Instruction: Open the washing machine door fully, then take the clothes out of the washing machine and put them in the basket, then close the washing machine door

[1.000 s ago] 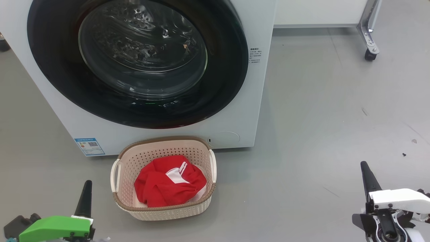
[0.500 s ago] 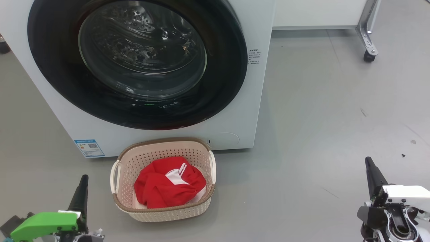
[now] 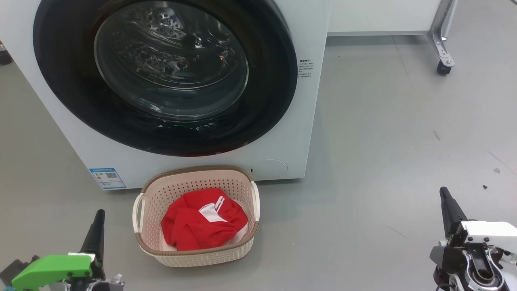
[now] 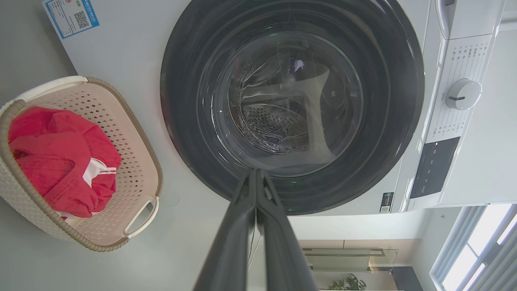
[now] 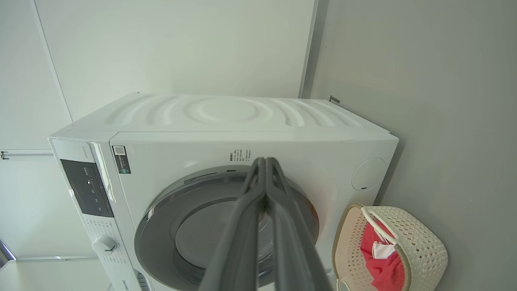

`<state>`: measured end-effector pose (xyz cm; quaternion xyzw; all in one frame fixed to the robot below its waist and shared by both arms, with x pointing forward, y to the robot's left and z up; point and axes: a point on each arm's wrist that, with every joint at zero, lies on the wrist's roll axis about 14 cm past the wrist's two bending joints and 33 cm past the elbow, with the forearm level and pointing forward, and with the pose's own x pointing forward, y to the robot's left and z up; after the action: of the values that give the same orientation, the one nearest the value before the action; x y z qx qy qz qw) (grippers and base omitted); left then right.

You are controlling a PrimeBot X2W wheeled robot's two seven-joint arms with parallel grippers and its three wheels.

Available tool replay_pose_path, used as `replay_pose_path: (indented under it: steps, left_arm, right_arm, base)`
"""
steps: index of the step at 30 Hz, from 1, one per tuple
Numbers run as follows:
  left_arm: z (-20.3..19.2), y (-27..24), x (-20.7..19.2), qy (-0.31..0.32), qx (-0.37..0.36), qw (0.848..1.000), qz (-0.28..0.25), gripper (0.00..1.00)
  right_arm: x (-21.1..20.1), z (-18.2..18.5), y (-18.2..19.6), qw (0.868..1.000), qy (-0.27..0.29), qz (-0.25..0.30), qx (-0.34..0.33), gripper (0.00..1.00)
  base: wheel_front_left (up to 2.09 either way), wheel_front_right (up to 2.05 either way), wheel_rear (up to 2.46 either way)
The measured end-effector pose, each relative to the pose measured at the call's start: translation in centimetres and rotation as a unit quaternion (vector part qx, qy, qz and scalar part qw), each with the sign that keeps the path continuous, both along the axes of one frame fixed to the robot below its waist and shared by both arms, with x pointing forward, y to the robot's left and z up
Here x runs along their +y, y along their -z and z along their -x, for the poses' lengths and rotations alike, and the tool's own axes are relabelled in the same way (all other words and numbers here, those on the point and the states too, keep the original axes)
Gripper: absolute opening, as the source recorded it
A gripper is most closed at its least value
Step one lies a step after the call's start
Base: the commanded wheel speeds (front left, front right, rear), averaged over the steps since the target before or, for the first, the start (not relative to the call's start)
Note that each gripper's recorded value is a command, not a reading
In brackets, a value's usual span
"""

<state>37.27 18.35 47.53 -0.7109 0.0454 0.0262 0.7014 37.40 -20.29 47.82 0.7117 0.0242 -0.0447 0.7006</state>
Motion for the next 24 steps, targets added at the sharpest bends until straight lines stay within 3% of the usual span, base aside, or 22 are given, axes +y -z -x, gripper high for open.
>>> replay_pose_path:
  steps: [24]
  left_arm:
    - [0.03,0.19,0.10,-0.002,0.003,1.000,0.000,0.00]
  right_arm:
    - [-0.11,0.01,0.09,1.000,0.002,0.000,0.001,0.00]
  base:
    - [0.00,0.00,0.00]
